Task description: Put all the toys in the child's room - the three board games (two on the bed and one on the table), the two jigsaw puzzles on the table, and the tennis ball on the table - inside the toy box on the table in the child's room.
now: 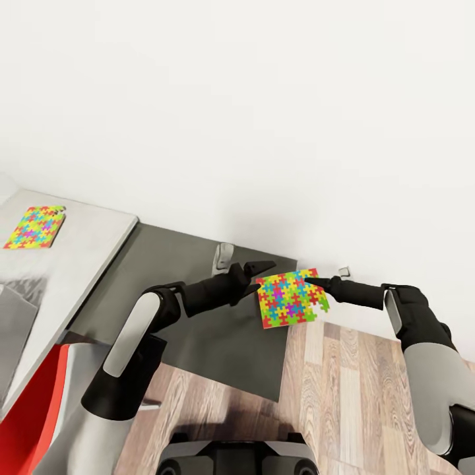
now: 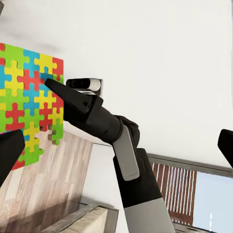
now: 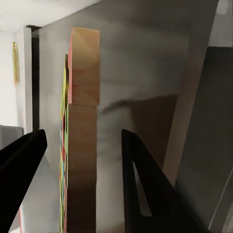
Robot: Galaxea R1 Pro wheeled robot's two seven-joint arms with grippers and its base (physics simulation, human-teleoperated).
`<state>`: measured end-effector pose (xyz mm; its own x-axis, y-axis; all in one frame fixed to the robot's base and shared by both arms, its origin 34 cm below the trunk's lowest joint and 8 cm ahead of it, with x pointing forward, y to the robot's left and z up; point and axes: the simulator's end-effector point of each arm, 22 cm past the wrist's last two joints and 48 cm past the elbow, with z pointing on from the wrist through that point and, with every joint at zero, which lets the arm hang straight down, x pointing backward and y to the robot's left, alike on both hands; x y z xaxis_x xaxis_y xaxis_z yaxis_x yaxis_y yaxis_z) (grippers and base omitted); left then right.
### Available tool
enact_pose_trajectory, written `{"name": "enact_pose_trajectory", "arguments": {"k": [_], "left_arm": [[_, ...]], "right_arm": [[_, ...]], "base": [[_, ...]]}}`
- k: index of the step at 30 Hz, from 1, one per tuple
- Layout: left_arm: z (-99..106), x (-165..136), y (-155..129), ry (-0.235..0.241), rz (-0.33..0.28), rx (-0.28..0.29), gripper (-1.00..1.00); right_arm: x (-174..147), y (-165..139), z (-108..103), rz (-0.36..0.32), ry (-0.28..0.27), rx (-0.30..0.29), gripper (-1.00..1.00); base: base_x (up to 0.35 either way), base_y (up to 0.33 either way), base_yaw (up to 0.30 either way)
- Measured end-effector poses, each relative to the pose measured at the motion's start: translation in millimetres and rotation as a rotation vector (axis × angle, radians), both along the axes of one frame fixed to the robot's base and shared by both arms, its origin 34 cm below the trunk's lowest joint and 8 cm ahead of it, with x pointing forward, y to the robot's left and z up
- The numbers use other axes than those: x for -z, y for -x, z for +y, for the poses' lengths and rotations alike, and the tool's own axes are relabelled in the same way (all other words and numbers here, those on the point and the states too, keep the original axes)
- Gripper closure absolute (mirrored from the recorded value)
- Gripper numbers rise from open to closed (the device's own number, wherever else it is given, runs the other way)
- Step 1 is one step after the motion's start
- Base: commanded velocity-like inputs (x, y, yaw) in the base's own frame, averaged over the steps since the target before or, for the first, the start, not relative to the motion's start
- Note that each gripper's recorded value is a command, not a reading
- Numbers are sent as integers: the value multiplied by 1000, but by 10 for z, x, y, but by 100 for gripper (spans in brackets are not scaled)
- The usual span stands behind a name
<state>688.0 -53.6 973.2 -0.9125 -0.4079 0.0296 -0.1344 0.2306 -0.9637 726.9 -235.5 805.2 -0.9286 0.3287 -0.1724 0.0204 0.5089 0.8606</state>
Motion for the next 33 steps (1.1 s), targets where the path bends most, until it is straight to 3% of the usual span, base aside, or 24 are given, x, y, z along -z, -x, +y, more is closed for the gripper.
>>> {"name": "enact_pose_trajectory", "arguments": {"k": [33], "left_arm": [[13,-318,-7,11,-54,-5,-100]], "right_arm": [[-446,-44,-53,-52,17,3,100]], "base": [[0,0,0]]}}
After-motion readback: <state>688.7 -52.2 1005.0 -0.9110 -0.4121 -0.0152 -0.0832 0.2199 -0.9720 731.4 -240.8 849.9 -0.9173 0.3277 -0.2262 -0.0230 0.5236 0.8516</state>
